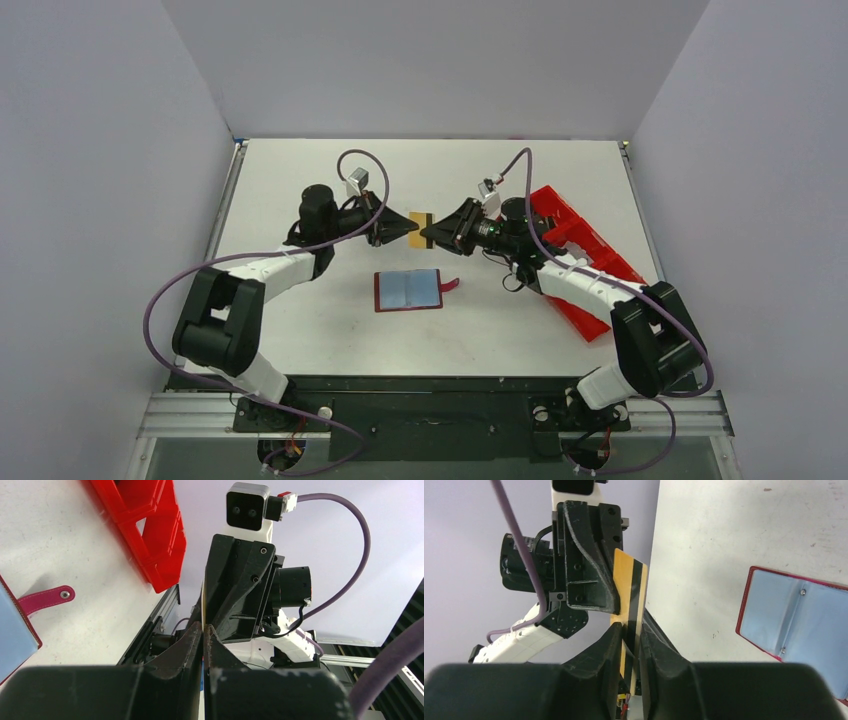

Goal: Take the credit cards out of the card holder
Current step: Place the credit card in the storage box.

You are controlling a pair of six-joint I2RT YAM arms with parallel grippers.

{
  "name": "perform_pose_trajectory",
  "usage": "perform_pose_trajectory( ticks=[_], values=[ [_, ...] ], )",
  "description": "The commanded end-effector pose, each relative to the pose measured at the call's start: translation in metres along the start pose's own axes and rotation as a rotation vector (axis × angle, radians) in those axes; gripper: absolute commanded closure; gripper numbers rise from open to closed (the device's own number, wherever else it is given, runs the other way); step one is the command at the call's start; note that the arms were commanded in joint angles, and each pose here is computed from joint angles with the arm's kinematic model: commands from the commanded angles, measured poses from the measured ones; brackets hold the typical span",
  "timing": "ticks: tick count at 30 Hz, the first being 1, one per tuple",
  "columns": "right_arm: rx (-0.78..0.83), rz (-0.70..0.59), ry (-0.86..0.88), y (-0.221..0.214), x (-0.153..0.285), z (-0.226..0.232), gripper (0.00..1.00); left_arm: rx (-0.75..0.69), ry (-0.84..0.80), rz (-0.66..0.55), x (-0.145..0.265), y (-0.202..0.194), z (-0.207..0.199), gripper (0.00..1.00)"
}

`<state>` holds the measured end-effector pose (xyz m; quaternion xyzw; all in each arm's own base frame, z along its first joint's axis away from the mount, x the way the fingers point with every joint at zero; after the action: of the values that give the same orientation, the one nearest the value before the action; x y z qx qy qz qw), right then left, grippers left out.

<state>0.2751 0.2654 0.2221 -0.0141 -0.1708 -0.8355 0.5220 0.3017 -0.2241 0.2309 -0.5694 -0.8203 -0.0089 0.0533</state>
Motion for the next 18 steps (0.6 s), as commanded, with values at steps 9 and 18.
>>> perform_pose_trajectory(
  ticks=[9, 18],
  values=[
    [0.067, -0.032, -0.009, 0.002, 0.006, 0.008, 1.0, -0.054, -0.058, 0.062, -0.004, -0.007, -0.012, 0.7],
    [0.131, -0.112, -0.227, 0.005, 0.026, -0.008, 1.0, -0.165, 0.231, -0.008, 0.002, 0.001, 0.007, 0.59]
  ],
)
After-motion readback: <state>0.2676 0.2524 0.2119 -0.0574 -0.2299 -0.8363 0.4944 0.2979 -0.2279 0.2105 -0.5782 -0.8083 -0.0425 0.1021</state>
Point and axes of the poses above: each gripper's point midway between its finger pads, its own x axis back along the fingers, its own z axis along the line the jaws close on, y = z × x, the point moved 6 cm from there along x, back along the fingers, and after that the axes turned 4 degrees about x, right-handed, at the moved point
